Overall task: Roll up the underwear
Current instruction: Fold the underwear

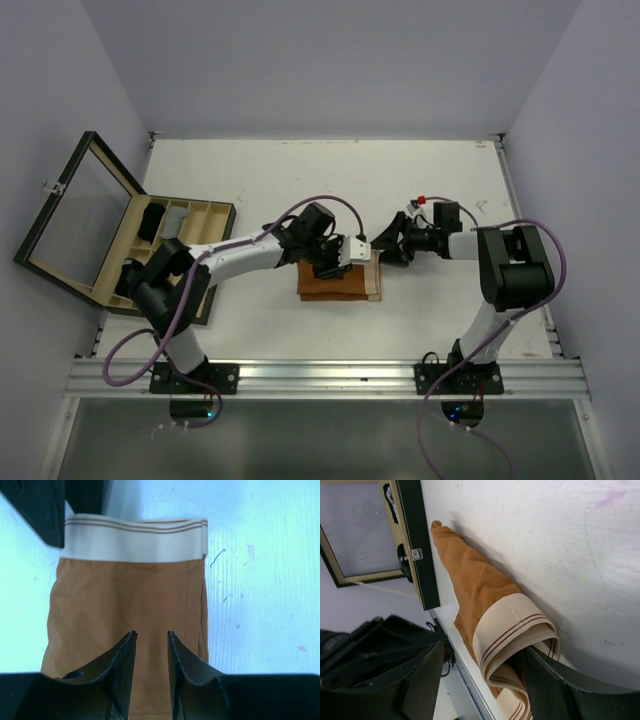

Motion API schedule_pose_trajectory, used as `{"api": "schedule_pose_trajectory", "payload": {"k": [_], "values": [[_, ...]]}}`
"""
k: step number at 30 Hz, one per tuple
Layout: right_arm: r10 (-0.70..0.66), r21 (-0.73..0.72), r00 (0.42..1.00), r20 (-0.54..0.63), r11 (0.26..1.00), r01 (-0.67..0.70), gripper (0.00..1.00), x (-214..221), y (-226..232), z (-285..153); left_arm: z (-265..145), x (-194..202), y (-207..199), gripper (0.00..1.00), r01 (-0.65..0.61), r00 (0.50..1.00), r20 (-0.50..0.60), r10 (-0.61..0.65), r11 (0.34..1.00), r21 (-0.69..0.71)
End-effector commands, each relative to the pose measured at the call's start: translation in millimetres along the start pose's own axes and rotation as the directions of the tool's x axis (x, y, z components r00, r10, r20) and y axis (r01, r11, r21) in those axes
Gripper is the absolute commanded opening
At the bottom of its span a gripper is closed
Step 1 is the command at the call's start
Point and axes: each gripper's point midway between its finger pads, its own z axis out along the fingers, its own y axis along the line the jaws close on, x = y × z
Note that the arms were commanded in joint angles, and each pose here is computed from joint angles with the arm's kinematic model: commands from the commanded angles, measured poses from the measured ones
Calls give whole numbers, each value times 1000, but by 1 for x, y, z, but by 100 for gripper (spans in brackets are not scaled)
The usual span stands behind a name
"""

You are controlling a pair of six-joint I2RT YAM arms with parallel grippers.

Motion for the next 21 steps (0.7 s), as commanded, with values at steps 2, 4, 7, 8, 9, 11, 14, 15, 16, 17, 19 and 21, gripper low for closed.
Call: {"api": "schedule_pose_trajectory", "payload": {"k": [2,4,7,8,9,11,14,15,16,17,19,21], "values": [[85,-27,996,31,996,-84,68,-11,-2,8,22,-20,3,34,-20,999,29,20,999,-26],[96,-23,995,36,995,-95,68,-12,-5,9,28,-23,3,34,-18,999,34,20,999,-40],[115,-19,992,51,993,-114,68,-15,-7,11,40,-35,-6,34,-24,998,58,26,999,-31],[132,-16,990,50,991,-132,68,-15,-11,13,43,-39,-6,34,-30,997,69,33,999,-37],[141,-13,989,51,990,-140,68,-15,-12,13,46,-41,-9,34,-26,997,74,28,999,-32],[156,-4,987,49,988,-156,68,-14,-17,15,50,-49,-15,35,-33,995,91,35,999,-23],[170,7,984,51,985,-171,68,-14,-21,16,53,-57,-21,38,-52,993,107,53,999,-11],[183,12,982,46,983,-184,68,-12,-24,17,53,-59,-23,39,-59,992,107,59,998,-6],[190,17,981,47,982,-191,68,-12,-25,18,54,-62,-26,40,-67,992,108,67,998,-2],[195,18,980,45,980,-196,68,-11,-27,18,56,-63,-27,41,-75,991,110,75,997,-4],[211,20,976,48,977,-212,68,-11,-30,19,60,-64,-30,43,-93,991,101,93,996,-5],[221,18,974,50,975,-222,68,-11,-31,20,66,-63,-27,44,-98,991,90,100,995,-25]]}}
